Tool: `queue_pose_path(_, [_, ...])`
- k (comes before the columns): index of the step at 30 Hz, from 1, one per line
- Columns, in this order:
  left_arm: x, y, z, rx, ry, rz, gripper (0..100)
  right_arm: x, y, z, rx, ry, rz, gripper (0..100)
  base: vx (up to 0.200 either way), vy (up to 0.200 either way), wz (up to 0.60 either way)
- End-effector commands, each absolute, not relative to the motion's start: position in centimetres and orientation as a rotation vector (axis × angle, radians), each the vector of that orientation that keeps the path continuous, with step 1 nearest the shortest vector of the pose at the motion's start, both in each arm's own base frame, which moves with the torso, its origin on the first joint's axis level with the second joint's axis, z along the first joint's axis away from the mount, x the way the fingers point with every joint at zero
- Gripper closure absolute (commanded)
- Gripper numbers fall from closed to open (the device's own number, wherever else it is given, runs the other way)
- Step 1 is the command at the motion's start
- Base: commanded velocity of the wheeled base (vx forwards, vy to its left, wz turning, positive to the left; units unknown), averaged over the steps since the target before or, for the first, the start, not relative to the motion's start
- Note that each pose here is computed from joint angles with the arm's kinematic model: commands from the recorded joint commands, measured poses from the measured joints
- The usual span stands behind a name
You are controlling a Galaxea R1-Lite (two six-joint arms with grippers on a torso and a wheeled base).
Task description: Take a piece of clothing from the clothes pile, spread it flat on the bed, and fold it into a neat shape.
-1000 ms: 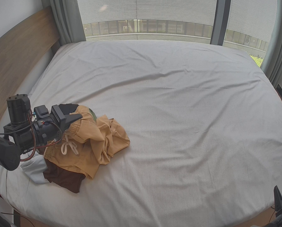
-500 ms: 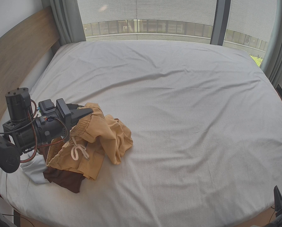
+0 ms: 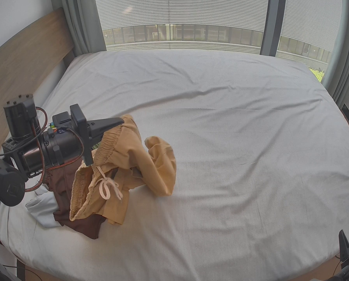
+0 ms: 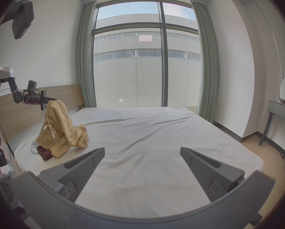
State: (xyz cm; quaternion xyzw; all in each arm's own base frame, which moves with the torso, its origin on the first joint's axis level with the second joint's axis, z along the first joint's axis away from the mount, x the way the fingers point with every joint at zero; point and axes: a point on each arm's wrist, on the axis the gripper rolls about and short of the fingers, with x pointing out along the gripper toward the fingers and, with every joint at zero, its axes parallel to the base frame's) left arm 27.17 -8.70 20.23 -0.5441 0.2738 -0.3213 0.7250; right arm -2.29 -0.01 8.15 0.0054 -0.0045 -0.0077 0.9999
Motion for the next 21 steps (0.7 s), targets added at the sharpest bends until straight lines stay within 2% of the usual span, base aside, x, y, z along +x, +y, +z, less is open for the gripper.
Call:
queue_pose_path(1, [27.4,-9.7,21.1,-1.217,0.607,-0.75,100,-2.2,0.0,7.6,0.011,0.001,-0.017,0,0.0,0.0,0.0])
queue_pose_path(11, [27.7,-10.9,23.3,-1.404,0.67,-0.784,100,-2.2,0.0,7.6,0.011,0.001,-0.017,0,0.0,0.0,0.0])
queue_pose_path(21, [27.4,-13.3,24.1,-1.404,0.722,-0.86,100,-2.2,0.0,7.6,0.011,0.001,-0.017,0,0.0,0.0,0.0])
